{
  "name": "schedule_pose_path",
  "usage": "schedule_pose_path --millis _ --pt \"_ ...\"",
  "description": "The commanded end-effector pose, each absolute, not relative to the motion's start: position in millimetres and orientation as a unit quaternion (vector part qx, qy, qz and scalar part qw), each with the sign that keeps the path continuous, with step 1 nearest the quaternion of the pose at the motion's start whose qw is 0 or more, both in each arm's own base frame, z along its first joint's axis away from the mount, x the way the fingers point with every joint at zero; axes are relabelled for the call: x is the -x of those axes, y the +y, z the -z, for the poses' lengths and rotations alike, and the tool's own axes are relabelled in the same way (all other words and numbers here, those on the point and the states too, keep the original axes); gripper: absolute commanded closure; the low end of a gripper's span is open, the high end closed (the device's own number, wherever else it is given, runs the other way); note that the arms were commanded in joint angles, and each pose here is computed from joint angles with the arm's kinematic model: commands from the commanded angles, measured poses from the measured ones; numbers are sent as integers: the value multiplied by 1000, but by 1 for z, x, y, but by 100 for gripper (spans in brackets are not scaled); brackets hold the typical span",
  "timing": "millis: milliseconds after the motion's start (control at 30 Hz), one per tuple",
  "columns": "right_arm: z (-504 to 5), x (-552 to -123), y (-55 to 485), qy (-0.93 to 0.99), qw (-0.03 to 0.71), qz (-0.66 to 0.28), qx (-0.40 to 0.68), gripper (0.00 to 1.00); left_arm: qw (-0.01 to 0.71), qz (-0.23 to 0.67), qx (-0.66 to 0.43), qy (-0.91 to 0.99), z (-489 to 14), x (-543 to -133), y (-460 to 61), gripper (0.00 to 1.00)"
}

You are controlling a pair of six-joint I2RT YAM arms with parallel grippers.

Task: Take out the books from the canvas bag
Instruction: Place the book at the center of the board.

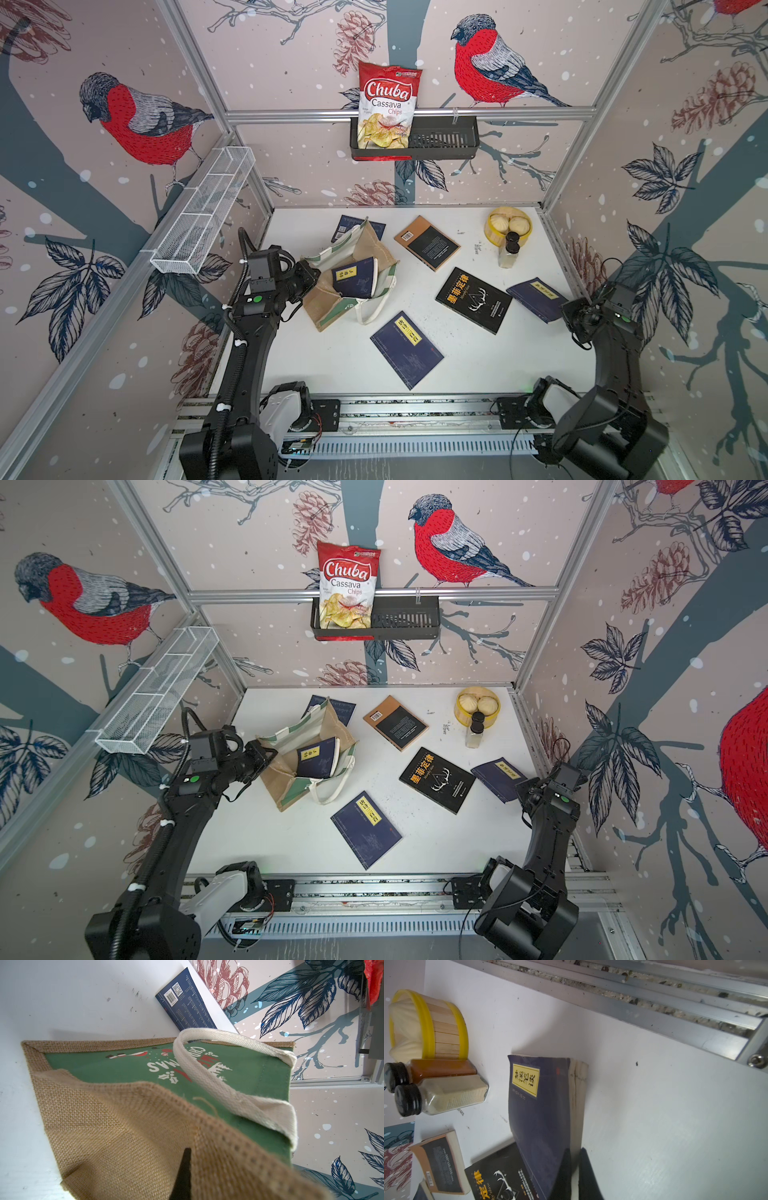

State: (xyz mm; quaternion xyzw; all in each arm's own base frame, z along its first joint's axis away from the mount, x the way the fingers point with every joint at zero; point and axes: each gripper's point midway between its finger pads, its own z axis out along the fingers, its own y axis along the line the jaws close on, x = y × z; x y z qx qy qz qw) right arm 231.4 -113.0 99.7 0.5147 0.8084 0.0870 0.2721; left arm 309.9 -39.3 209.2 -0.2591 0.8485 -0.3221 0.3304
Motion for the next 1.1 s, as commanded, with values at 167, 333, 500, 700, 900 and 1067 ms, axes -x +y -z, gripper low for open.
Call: schedule_pose_path --millis 167,333,500,700,900,1067 --pt "-91 -246 -139 789 297 -30 -537 100 331 337 251 845 -216 -310 -44 100" --pt "-80 -260 -134 799 283 -37 -529 98 331 341 248 844 -217 -311 -45 100" --pt "-84 -275 -122 822 270 -18 -500 48 332 344 243 844 -220 -312 -46 100" --pt "-80 -259 -118 852 182 34 -490 18 334 358 236 840 -224 -315 -50 100" --pt "-139 -251 -91 874 219 51 -430 16 325 366 230 841 -222 -314 -54 100" --pt "-204 -259 -36 885 281 -29 -369 15 319 373 223 842 -221 -313 -57 100"
